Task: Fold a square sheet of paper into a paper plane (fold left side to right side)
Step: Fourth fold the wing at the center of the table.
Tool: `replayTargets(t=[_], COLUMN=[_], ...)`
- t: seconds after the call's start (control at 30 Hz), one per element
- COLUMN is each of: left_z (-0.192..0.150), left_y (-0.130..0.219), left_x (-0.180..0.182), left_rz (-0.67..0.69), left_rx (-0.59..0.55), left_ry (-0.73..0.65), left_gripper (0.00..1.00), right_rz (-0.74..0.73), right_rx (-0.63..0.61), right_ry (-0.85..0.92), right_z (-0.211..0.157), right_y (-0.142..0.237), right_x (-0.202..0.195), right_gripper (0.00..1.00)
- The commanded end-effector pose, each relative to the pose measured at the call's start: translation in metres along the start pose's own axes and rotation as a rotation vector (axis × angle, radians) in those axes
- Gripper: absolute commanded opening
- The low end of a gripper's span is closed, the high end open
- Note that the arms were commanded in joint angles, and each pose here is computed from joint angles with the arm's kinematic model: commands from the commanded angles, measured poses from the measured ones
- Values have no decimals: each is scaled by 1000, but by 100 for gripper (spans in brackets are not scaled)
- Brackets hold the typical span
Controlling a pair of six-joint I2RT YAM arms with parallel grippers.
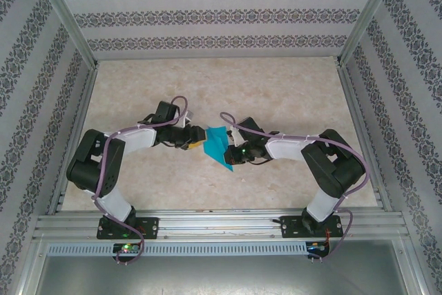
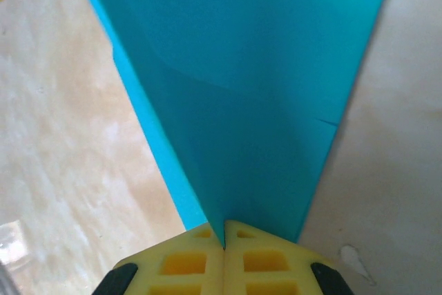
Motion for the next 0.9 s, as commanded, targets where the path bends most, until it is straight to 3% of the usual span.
replayTargets(t=[0.0,0.27,0.87], left_z=[4,7,11], left_y=[-13,-39,-63], left_x=[-11,-13,0], left_rz=[-2,57,253], left_rx=[28,73,178], left_ry=[-40,-39,-53], left_gripper=[45,44,43], right_rz=[88,91,83], right_rx=[25,21,38], right_ry=[-27,-48,-73], right_z=[0,0,-2], right_y=[-2,-2,-8], right_x=[0,-6,-12], right_gripper=[0,0,0])
Point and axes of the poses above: each hand's point on the last joint's axis, 136 mm out from that joint toward the fingers, its own y axis back along the fingers, its own x axis along the line the jaws close on, z = x × y, the point moved 10 cm from there along y, back along the fingers, and after that the axes turned 12 degrees about -y, right-handed, at the moved point
